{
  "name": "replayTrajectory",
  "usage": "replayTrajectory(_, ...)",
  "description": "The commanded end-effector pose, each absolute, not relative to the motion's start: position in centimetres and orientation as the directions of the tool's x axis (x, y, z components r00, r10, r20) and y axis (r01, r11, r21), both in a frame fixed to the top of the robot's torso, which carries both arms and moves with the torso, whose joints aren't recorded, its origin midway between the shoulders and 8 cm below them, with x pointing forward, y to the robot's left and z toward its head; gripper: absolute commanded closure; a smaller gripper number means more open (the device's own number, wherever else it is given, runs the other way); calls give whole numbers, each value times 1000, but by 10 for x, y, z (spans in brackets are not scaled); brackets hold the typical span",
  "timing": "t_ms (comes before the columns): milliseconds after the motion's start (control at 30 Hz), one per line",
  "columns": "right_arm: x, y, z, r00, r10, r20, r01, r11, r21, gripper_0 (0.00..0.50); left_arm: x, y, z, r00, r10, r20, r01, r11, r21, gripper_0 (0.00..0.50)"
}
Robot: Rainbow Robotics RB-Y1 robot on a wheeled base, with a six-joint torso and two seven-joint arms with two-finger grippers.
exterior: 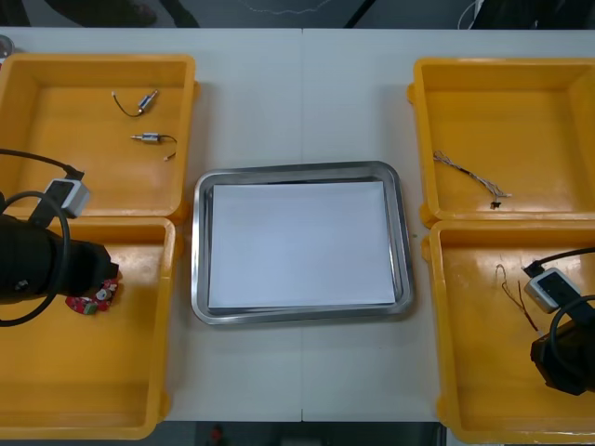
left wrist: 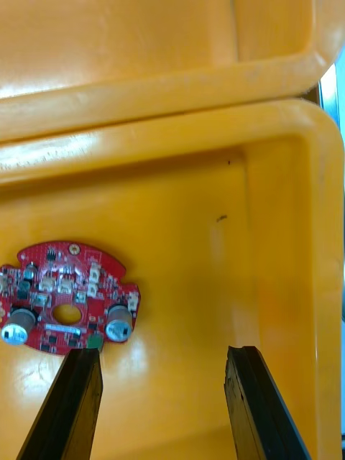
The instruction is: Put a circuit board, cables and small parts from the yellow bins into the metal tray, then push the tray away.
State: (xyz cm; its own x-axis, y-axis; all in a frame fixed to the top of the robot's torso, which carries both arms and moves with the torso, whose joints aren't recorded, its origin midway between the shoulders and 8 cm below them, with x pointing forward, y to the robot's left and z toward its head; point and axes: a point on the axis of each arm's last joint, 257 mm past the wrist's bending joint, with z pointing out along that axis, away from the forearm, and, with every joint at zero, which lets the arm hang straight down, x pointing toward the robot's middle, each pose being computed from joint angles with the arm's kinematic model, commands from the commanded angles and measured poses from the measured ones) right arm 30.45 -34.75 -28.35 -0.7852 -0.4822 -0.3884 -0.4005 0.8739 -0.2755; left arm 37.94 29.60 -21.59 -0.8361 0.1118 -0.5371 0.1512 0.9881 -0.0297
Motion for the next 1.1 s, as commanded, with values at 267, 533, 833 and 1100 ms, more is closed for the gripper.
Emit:
replayTrajectory(267, 310, -351, -187, -742, -528, -414, -417, 846, -332, 500, 388, 324, -238, -812, 240, -532, 227, 970, 90, 0)
replayTrajectory(533, 311, -345, -163, -725, -553, -411, -446, 831, -332, 500, 387, 323, -262, -822, 239, -518, 228, 970, 86, 0)
replayTrajectory(833, 319, -330, -141, -676, -619, -399, -510, 784, -353, 500, 377, 320, -278, -831, 245, -500, 234, 968, 86, 0)
replayTrajectory(1100, 334, -307, -134, -634, -668, -390, -559, 744, -366, 500, 373, 319, -289, -831, 249, -497, 233, 968, 95, 0)
